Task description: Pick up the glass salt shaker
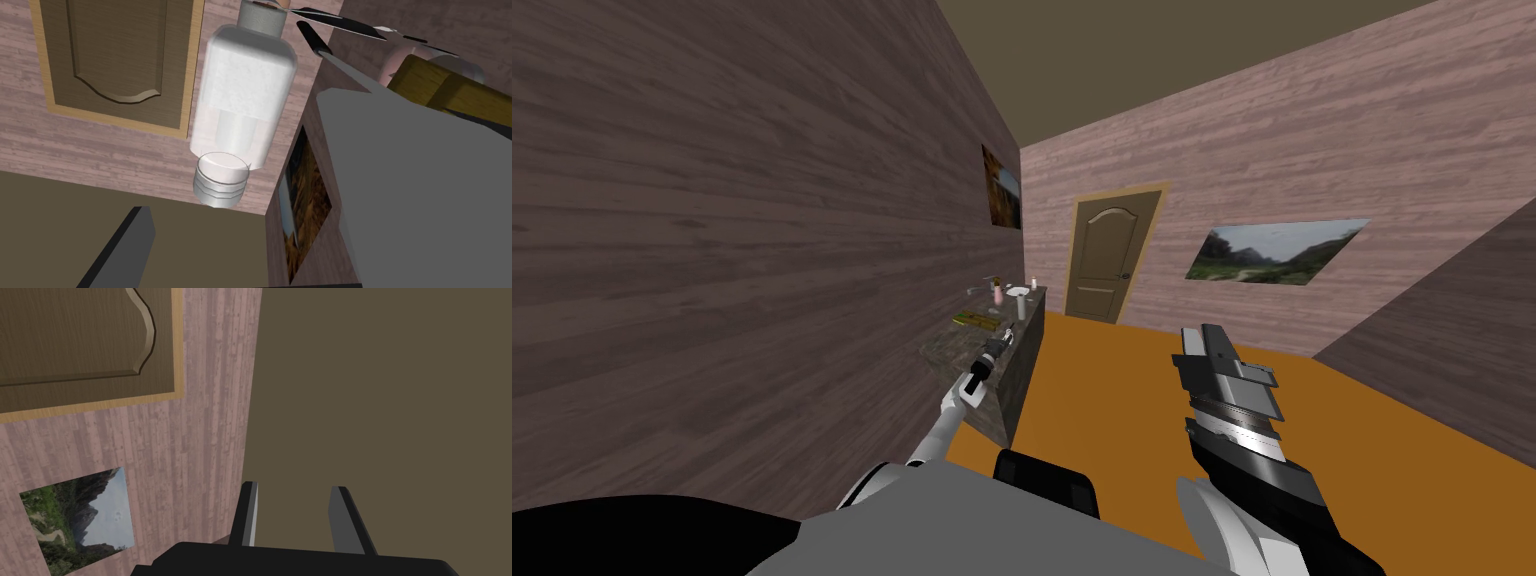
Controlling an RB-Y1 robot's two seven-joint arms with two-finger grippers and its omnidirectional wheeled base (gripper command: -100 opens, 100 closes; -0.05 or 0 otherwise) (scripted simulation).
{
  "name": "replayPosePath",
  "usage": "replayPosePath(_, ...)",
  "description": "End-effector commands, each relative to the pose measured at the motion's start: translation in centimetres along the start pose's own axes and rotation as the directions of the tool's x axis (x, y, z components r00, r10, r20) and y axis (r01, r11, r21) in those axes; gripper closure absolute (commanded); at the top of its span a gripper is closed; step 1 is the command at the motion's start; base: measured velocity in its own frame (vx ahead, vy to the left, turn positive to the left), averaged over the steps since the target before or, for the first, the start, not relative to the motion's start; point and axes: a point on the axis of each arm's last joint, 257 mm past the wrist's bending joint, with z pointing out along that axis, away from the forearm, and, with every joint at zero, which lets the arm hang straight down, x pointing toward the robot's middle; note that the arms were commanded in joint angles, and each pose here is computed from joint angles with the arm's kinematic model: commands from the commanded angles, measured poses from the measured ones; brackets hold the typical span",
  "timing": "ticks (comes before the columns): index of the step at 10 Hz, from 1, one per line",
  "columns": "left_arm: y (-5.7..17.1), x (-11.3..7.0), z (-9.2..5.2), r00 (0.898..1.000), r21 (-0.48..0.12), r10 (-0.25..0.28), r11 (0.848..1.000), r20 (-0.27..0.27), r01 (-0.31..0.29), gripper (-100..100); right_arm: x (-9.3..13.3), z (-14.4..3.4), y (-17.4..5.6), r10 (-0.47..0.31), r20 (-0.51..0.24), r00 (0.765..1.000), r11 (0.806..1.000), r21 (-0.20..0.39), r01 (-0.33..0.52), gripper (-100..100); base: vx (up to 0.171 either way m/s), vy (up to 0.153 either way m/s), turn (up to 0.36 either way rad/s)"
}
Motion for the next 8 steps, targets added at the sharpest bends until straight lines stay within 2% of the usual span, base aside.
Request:
replayPosePath(1, 1.5, -1.7, 0.5, 1.0, 0.006, 0.025, 1.0, 0.009, -0.025, -100, 0.0, 0.0, 0.0, 0.0, 0.0, 1.0, 1.0, 0.0, 0.0, 0, -0.047, -0.078, 0.023)
replayPosePath(2, 1.5, -1.7, 0.5, 1.0, 0.006, 0.025, 1.0, 0.009, -0.025, -100, 0.0, 0.0, 0.0, 0.0, 0.0, 1.0, 1.0, 0.0, 0.0, 0, -0.027, -0.051, 0.012)
replayPosePath(4, 3.5, -3.5, 0.5, 0.998, 0.01, 0.062, 0.998, 0.014, -0.062, -100, 0.0, 0.0, 0.0, 0.0, 0.0, 1.0, 1.0, 0.0, 0.0, 0, -0.03, -0.067, 0.023)
replayPosePath(8, 7.9, -7.7, 0.2, 0.99, 0.011, 0.141, 0.99, 0.011, -0.141, -100, 0.0, 0.0, 0.0, 0.0, 0.0, 1.0, 1.0, 0.0, 0.0, 0, -0.051, -0.114, 0.042)
